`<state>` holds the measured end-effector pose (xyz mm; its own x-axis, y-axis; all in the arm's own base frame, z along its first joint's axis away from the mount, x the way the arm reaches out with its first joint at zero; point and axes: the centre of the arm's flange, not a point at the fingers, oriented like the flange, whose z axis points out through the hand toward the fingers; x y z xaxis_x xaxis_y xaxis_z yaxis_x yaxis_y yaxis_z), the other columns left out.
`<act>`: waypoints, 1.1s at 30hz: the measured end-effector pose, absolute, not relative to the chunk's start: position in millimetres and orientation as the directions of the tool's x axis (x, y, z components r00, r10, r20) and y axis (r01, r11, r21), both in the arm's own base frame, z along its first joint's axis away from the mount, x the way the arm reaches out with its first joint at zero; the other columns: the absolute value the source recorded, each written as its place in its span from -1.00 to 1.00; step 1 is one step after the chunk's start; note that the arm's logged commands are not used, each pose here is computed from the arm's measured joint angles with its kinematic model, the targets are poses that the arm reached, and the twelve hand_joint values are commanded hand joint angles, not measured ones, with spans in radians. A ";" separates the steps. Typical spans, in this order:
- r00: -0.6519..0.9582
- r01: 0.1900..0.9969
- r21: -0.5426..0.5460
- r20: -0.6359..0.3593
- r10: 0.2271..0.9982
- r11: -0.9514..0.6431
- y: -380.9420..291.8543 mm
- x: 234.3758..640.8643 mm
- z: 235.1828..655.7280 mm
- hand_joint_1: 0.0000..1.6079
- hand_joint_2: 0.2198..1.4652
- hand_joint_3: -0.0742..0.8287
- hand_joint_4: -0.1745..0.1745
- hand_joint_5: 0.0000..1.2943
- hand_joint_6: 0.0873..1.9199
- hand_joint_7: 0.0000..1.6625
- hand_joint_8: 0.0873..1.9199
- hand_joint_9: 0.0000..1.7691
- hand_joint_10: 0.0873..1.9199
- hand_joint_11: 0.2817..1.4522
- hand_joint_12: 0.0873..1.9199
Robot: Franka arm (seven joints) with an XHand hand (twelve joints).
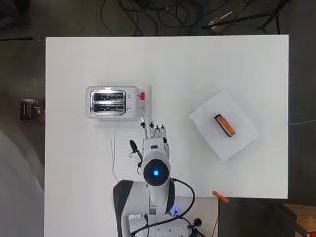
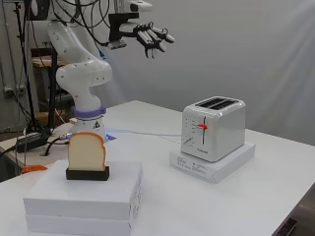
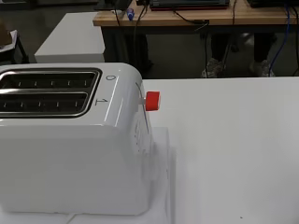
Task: Teleoperate dual arm-hand system to toast a bread
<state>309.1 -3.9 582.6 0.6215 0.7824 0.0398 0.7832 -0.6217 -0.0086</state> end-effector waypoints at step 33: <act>0.863 0.498 -0.120 -0.025 0.504 -0.859 -189.4 356.0 550.1 -0.90 0.32 -0.83 0.15 -0.62 -1.00 -0.70 -1.00 -0.58 -1.00 -0.70 -1.00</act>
